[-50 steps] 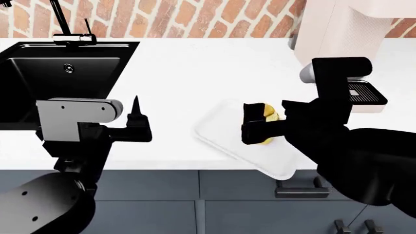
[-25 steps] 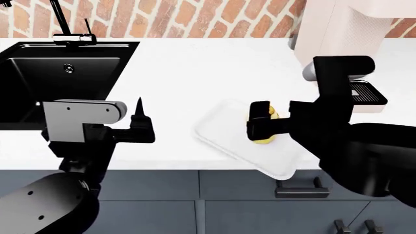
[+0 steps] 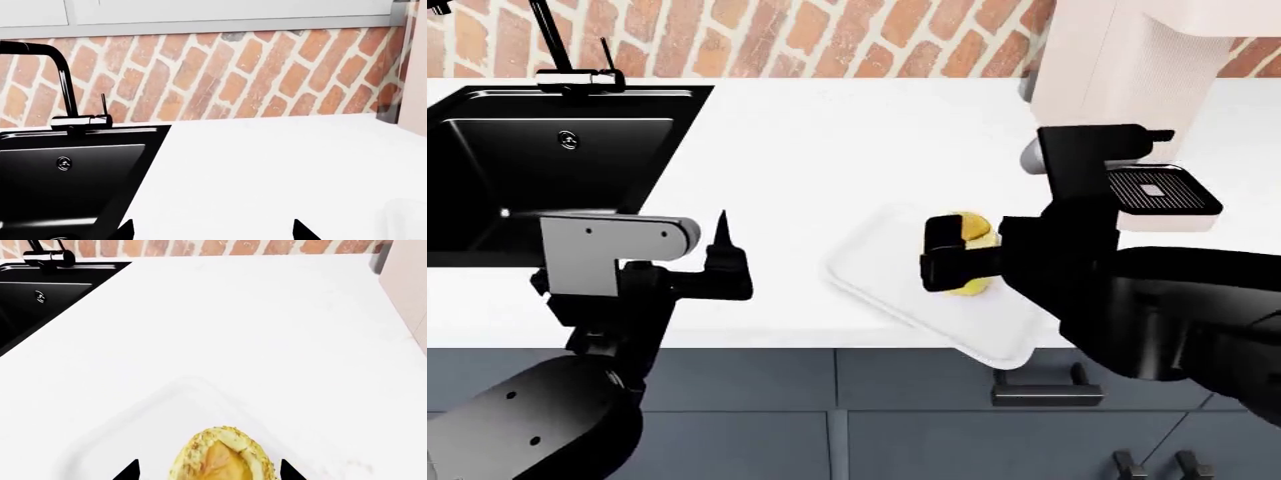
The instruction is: Move the fresh-baked cupcake off the tray onto the counter, and place the bowl used for mixing into the sink.
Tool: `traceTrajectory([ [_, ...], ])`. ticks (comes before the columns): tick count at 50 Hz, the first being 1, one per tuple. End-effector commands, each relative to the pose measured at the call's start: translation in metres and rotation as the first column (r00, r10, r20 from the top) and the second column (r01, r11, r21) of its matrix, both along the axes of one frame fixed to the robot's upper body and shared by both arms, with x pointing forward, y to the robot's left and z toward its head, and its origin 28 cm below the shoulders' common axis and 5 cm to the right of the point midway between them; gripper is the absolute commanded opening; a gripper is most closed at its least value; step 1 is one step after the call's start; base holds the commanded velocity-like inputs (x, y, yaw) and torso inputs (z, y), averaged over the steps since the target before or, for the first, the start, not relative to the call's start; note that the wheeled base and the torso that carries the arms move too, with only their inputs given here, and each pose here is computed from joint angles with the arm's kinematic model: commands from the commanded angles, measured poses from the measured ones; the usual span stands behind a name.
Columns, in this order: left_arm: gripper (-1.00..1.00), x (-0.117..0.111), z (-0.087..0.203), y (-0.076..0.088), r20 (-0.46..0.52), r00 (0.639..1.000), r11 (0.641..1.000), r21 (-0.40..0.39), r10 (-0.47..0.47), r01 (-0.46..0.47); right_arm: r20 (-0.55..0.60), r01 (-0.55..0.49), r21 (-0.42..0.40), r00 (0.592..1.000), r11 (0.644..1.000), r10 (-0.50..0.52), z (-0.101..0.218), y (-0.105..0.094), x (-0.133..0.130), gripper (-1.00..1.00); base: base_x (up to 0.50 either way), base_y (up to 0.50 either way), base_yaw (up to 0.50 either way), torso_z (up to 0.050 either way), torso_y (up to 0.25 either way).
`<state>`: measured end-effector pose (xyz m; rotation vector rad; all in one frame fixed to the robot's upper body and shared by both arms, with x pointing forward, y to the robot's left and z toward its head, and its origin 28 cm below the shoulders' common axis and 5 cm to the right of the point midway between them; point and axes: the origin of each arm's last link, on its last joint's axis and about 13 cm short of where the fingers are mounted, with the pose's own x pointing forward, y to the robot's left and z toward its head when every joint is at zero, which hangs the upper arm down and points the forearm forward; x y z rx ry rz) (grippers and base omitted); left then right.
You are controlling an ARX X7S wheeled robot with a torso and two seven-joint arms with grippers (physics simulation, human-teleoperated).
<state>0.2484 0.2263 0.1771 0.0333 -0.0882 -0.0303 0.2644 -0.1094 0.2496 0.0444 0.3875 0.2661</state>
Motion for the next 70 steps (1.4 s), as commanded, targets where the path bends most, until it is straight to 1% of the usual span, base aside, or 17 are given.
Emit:
traceTrajectory([
  [1,1.00,0.004,-0.006,-0.001,-0.013,1.000,1.000,0.001,-0.003,0.003,-0.015,0.004,-0.007,1.000,1.000,-0.004,-0.003,0.000,0.010,1.00,0.00,0.00,0.00,0.000,0.000],
  [8,1.00,0.006,-0.010,-0.003,-0.018,1.000,1.000,0.001,-0.010,0.010,-0.045,0.014,-0.028,0.999,1.000,-0.015,-0.008,0.000,0.016,1.00,0.00,0.00,0.00,0.000,0.000],
  [19,1.00,0.005,-0.007,-0.003,-0.009,1.000,1.000,0.003,-0.019,0.019,-0.121,0.000,-0.051,0.993,0.999,-0.006,-0.020,0.001,0.016,1.00,0.00,0.00,0.00,0.000,0.000],
  [24,1.00,0.006,-0.005,-0.003,-0.007,1.000,1.000,0.004,-0.020,0.020,-0.130,0.001,-0.054,0.992,0.999,-0.008,-0.019,0.000,0.015,1.00,0.00,0.00,0.00,0.000,0.000],
  [28,1.00,0.004,-0.006,-0.003,-0.007,1.000,1.000,0.004,-0.021,0.021,-0.130,0.002,-0.051,0.991,0.999,-0.009,-0.017,-0.003,0.009,1.00,0.00,0.00,0.00,0.000,0.000],
  [29,1.00,0.004,-0.006,-0.002,-0.008,1.000,1.000,0.003,-0.022,0.022,-0.115,0.012,-0.041,0.993,0.999,-0.016,-0.016,-0.003,0.008,-1.00,0.00,0.00,0.00,0.000,0.000],
  [41,1.00,0.003,-0.006,-0.004,-0.010,1.000,1.000,0.008,-0.029,0.029,-0.085,0.019,-0.028,0.996,0.999,-0.021,-0.011,-0.005,0.006,-1.00,0.00,0.00,0.00,0.000,0.000],
  [48,1.00,-0.002,-0.004,-0.003,-0.003,1.000,1.000,0.003,-0.026,0.026,-0.015,0.049,0.011,0.999,0.999,-0.049,-0.004,-0.002,0.016,-1.00,0.00,0.00,0.00,0.000,0.000],
  [49,1.00,-0.002,-0.004,-0.003,-0.002,1.000,1.000,0.002,-0.026,0.026,0.014,0.059,0.021,0.998,0.998,-0.060,-0.001,-0.002,0.018,-1.00,0.00,0.00,0.00,0.000,0.000],
  [51,1.00,-0.003,-0.004,-0.003,0.000,1.000,1.000,0.000,-0.027,0.027,0.020,0.055,0.027,0.998,0.998,-0.056,0.001,-0.001,0.020,-1.00,0.00,0.00,0.00,0.000,0.000],
  [53,1.00,-0.003,-0.003,-0.003,0.001,1.000,1.000,-0.001,-0.026,0.026,0.040,0.049,0.027,0.998,0.998,-0.050,0.004,0.001,0.022,-1.00,0.00,0.00,0.00,0.000,0.000],
  [57,1.00,-0.005,-0.002,-0.003,0.003,1.000,1.000,-0.001,-0.024,0.024,0.047,0.041,0.018,0.998,0.999,-0.042,0.007,0.001,0.024,-1.00,0.00,0.00,0.00,0.000,0.000],
  [66,1.00,-0.009,0.002,0.002,0.013,1.000,1.000,0.002,-0.004,0.004,0.059,-0.003,-0.016,0.998,1.000,0.004,0.017,0.009,0.042,-1.00,0.00,0.00,0.00,0.000,0.000],
  [69,1.00,-0.010,0.007,0.004,0.026,1.000,1.000,0.008,0.005,-0.005,0.057,0.002,-0.023,0.998,1.000,-0.001,0.020,0.009,0.043,-1.00,0.00,0.00,0.00,0.000,0.000],
  [70,1.00,-0.011,0.007,0.005,0.028,1.000,1.000,0.009,0.007,-0.007,0.080,0.034,-0.023,0.996,0.999,-0.032,0.021,0.009,0.043,-1.00,0.00,0.00,0.00,0.000,0.000],
])
